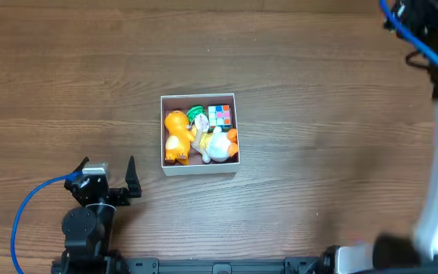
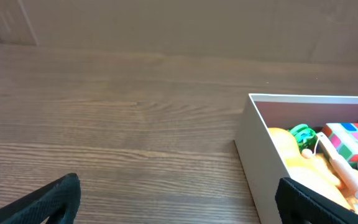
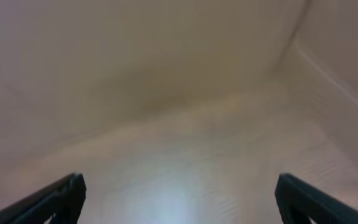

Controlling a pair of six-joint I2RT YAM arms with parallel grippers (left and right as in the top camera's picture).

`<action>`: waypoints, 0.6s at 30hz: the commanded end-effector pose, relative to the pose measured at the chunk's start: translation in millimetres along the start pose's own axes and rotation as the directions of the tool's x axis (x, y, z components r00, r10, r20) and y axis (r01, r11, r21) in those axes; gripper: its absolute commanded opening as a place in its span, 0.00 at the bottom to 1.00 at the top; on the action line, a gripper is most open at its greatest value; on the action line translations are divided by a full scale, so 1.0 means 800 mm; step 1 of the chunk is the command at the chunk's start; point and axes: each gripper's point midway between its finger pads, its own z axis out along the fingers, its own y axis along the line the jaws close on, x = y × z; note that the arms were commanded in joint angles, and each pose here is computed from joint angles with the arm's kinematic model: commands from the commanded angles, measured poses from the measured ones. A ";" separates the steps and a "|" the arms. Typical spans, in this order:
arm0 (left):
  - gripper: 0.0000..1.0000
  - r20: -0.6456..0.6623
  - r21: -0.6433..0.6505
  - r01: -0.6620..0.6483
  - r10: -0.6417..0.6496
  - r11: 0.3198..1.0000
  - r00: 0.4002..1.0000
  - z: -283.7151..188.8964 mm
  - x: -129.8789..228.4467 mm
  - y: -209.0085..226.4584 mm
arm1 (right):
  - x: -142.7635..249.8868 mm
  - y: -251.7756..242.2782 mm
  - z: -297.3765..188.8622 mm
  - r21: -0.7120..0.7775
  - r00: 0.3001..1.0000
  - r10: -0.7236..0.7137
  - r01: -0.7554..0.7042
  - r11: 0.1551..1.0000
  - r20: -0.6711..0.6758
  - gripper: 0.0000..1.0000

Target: Pack container

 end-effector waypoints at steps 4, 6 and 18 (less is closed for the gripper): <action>1.00 0.007 -0.006 -0.017 0.018 1.000 1.000 0.001 0.001 0.001 | 0.051 -0.013 -0.099 -0.068 0.995 0.013 -0.006 0.998 0.100 1.00; 1.00 0.007 -0.006 -0.017 0.018 1.000 1.000 0.001 0.001 0.001 | 0.080 -0.016 -0.115 -0.088 0.995 0.019 -0.011 0.996 0.096 1.00; 1.00 0.007 -0.006 -0.017 0.018 1.000 1.000 0.001 0.001 0.001 | 0.216 0.017 -0.131 -0.372 0.898 0.088 0.088 0.924 0.431 1.00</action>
